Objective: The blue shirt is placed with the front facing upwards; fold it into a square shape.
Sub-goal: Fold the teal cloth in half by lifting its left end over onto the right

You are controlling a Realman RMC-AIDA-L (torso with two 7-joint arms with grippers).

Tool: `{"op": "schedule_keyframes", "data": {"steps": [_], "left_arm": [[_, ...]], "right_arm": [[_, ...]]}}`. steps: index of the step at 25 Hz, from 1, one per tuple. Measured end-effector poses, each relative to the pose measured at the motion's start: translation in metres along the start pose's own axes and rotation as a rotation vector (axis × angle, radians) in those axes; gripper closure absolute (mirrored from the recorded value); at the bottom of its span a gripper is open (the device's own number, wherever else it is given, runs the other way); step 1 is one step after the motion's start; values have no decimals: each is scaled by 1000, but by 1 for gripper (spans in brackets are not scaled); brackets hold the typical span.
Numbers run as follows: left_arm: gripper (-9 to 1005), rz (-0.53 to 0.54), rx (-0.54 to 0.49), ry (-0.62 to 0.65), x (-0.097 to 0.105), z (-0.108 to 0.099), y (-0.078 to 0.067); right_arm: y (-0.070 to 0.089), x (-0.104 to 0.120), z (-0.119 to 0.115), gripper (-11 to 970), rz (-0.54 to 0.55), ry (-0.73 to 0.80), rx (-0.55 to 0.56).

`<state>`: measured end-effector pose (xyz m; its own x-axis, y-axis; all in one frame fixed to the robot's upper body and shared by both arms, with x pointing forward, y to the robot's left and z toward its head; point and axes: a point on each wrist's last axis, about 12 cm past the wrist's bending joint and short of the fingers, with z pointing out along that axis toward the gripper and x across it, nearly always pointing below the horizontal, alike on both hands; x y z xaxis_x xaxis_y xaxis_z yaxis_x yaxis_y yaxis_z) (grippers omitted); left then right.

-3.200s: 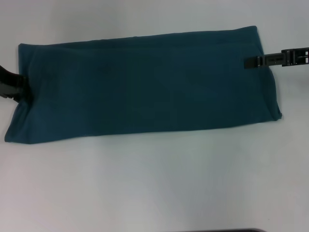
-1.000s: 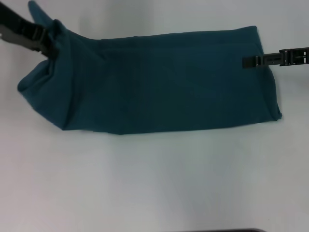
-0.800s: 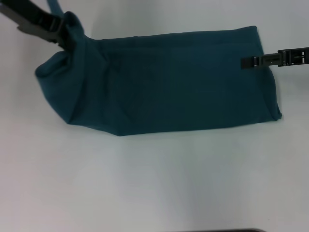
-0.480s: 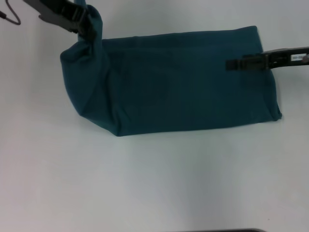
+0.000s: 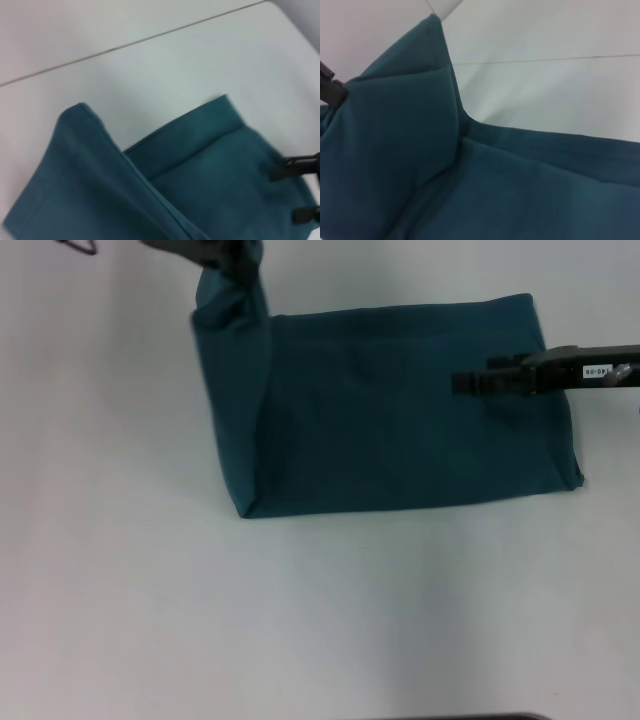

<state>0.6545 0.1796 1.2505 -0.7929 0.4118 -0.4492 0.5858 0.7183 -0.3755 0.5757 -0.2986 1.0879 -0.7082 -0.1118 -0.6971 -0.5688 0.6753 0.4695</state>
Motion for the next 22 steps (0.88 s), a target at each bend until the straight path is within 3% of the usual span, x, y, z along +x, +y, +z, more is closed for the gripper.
{"op": "schedule_keyframes", "data": {"steps": [22], "left_arm": [[968, 161, 81, -18, -47, 42, -88]], "right_arm": [[-25, 18, -45, 44, 24, -47, 106]]}}
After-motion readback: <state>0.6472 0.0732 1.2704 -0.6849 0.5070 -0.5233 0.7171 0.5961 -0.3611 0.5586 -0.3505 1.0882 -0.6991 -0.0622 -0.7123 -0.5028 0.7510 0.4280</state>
